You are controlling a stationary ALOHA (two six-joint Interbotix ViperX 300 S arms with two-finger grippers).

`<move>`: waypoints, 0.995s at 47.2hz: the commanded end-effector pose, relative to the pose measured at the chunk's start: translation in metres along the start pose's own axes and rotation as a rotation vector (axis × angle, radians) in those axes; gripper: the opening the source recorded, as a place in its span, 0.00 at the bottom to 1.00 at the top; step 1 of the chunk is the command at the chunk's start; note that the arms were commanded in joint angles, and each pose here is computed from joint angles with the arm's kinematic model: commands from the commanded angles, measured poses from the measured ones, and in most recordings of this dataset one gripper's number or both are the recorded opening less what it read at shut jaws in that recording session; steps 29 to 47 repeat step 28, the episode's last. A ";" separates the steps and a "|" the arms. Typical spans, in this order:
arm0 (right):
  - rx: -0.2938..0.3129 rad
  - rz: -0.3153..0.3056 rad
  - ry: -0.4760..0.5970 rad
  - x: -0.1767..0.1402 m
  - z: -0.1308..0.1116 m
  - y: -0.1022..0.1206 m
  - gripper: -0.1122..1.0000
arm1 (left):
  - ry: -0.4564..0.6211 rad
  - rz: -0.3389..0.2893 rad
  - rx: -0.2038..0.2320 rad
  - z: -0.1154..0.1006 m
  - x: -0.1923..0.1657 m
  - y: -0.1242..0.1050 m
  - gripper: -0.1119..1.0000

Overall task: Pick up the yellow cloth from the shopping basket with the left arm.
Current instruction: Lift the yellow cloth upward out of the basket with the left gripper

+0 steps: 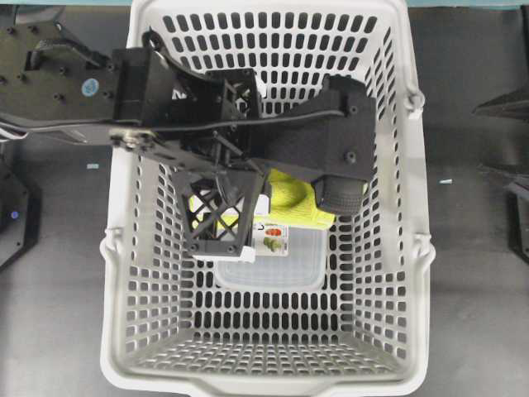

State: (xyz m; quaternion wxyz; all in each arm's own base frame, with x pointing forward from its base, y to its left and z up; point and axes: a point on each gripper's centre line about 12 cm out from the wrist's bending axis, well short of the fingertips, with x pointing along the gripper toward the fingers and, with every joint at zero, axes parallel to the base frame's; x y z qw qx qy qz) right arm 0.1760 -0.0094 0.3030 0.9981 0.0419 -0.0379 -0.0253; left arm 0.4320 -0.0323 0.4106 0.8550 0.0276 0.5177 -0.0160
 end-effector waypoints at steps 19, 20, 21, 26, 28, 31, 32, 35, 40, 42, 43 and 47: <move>0.003 0.001 -0.004 0.001 0.002 0.000 0.80 | -0.057 -0.003 -0.002 0.006 -0.013 -0.004 0.22; 0.003 0.001 -0.004 0.001 0.002 0.000 0.80 | -0.057 -0.003 -0.002 0.006 -0.013 -0.004 0.22; 0.003 0.002 -0.008 0.000 0.002 0.000 0.80 | -0.056 -0.004 -0.001 0.007 -0.012 -0.005 0.22; 0.003 0.002 -0.014 -0.001 0.003 0.001 0.80 | -0.056 -0.006 0.003 0.007 -0.012 -0.007 0.22; 0.003 0.003 -0.018 -0.001 0.005 0.001 0.80 | -0.054 -0.007 0.003 0.006 -0.012 -0.007 0.22; 0.003 0.003 -0.018 -0.001 0.005 0.001 0.80 | -0.054 -0.007 0.003 0.006 -0.012 -0.007 0.22; 0.003 0.003 -0.018 -0.001 0.005 0.001 0.80 | -0.054 -0.007 0.003 0.006 -0.012 -0.007 0.22; 0.003 0.003 -0.018 -0.001 0.005 0.001 0.80 | -0.054 -0.007 0.003 0.006 -0.012 -0.007 0.22; 0.003 0.003 -0.018 -0.001 0.005 0.001 0.80 | -0.054 -0.007 0.003 0.006 -0.012 -0.007 0.22; 0.003 0.003 -0.018 -0.001 0.005 0.001 0.80 | -0.054 -0.007 0.003 0.006 -0.012 -0.007 0.22; 0.003 0.003 -0.018 -0.001 0.005 0.001 0.80 | -0.054 -0.007 0.003 0.006 -0.012 -0.007 0.22; 0.003 0.003 -0.018 -0.001 0.005 0.001 0.80 | -0.054 -0.007 0.003 0.006 -0.012 -0.007 0.22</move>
